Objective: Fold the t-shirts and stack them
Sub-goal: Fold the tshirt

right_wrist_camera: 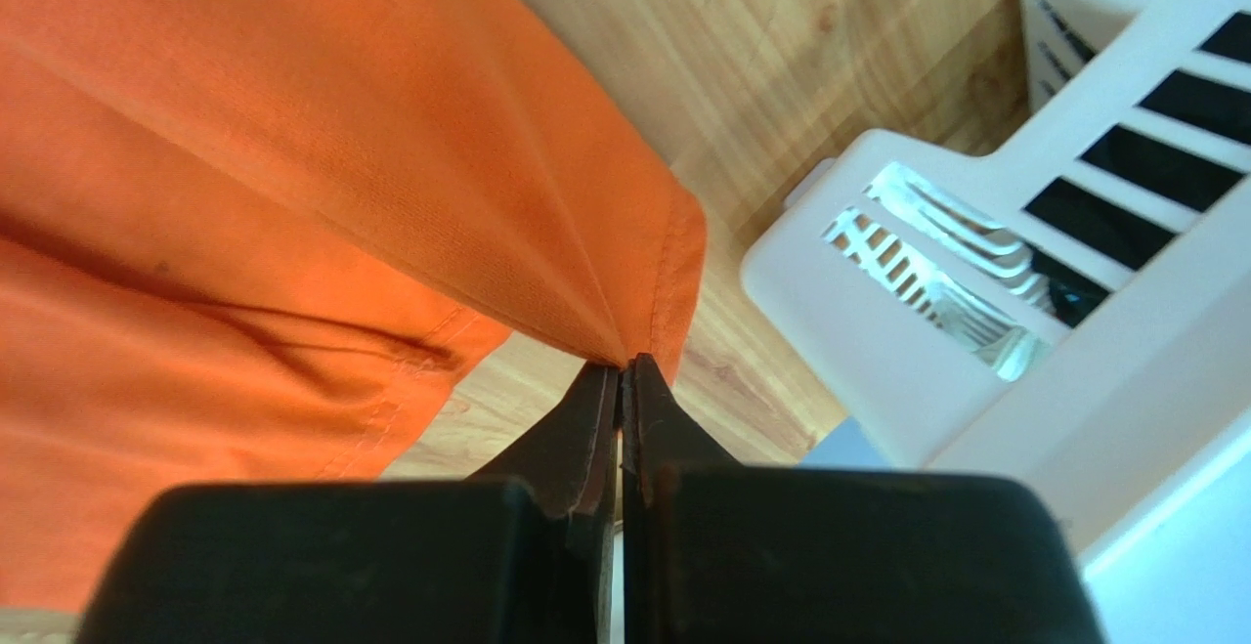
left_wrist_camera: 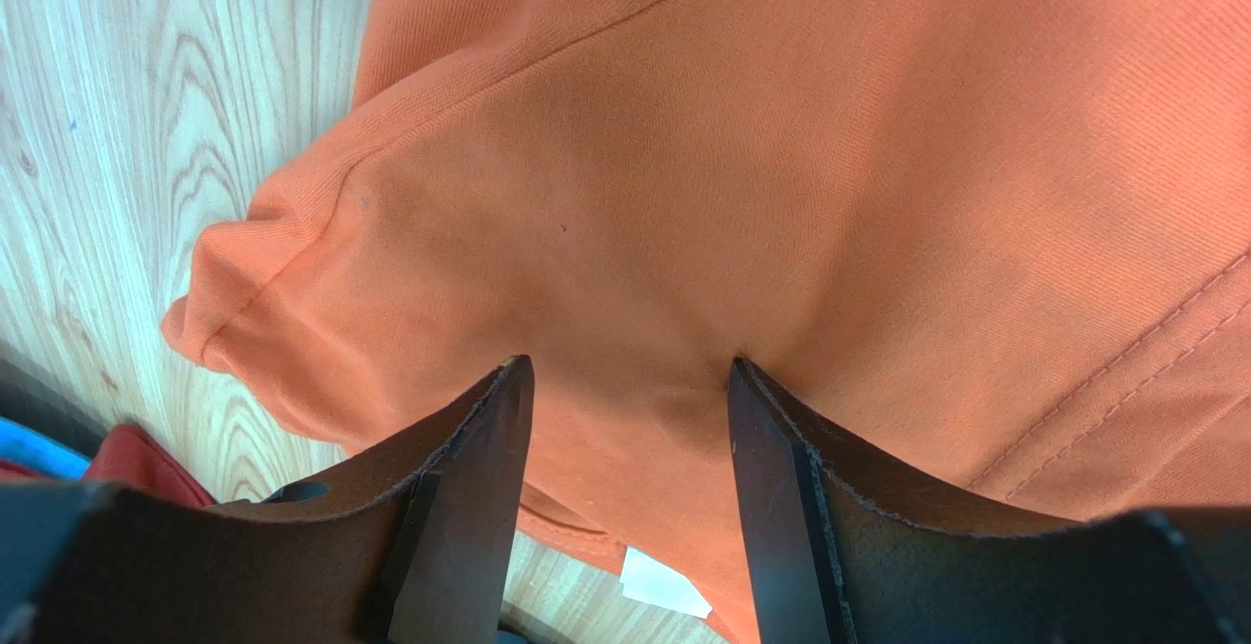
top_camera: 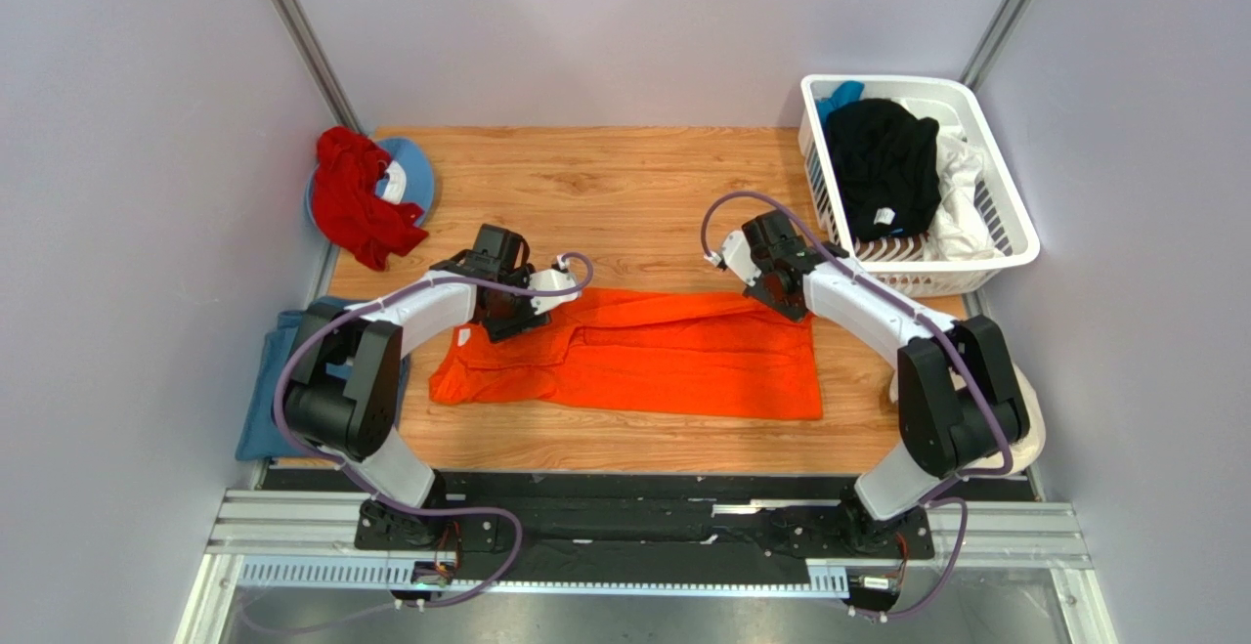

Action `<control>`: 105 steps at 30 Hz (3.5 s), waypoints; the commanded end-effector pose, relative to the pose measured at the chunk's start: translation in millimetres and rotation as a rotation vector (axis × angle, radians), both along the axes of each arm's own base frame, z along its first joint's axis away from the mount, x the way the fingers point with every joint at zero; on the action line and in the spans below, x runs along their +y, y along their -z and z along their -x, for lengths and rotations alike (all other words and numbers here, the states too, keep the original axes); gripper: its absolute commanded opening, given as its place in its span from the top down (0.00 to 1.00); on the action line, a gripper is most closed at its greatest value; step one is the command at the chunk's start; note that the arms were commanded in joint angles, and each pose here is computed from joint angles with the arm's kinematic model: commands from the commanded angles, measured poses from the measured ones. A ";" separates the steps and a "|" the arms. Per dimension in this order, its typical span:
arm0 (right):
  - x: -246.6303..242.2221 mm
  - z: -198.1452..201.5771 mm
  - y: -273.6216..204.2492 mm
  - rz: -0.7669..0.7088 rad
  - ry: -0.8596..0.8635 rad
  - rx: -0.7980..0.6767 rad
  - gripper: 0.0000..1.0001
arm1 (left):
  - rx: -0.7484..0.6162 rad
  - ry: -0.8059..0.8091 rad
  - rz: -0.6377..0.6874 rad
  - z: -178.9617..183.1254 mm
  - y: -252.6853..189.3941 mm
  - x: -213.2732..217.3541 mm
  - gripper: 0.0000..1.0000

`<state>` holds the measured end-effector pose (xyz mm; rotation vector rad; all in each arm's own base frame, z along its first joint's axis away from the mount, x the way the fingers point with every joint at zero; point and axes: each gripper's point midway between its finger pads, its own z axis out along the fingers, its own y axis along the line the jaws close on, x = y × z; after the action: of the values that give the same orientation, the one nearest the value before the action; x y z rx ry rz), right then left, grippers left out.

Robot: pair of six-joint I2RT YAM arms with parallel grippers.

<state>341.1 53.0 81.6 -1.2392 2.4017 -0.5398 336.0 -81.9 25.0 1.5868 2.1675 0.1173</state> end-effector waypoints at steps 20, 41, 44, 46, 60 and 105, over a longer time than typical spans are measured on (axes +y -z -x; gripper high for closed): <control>13.6 56.5 26.6 -0.084 -0.001 0.116 1.00 | 0.047 0.006 -0.016 8.7 10.6 4.9 0.39; 21.2 54.9 10.8 -0.124 -0.003 0.101 0.43 | 0.036 0.005 -0.011 7.4 7.8 4.2 0.39; 26.3 48.8 -2.4 -0.144 -0.011 0.073 0.42 | 0.017 0.006 -0.004 7.3 4.6 3.9 0.38; 28.2 44.7 -8.8 -0.154 -0.012 0.055 0.39 | 0.016 0.003 -0.002 8.8 4.1 4.3 0.38; 44.6 6.8 1.2 -0.131 -0.067 0.011 0.32 | -0.049 -0.010 0.030 14.3 -26.9 4.4 0.35; 61.8 52.6 55.1 -0.153 -0.123 0.165 0.32 | -0.119 -0.076 -0.137 -113.2 -3.3 0.5 0.21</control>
<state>300.2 103.0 27.7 -1.4013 2.4192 -0.2948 420.0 -80.7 34.1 1.5348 2.1900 0.3248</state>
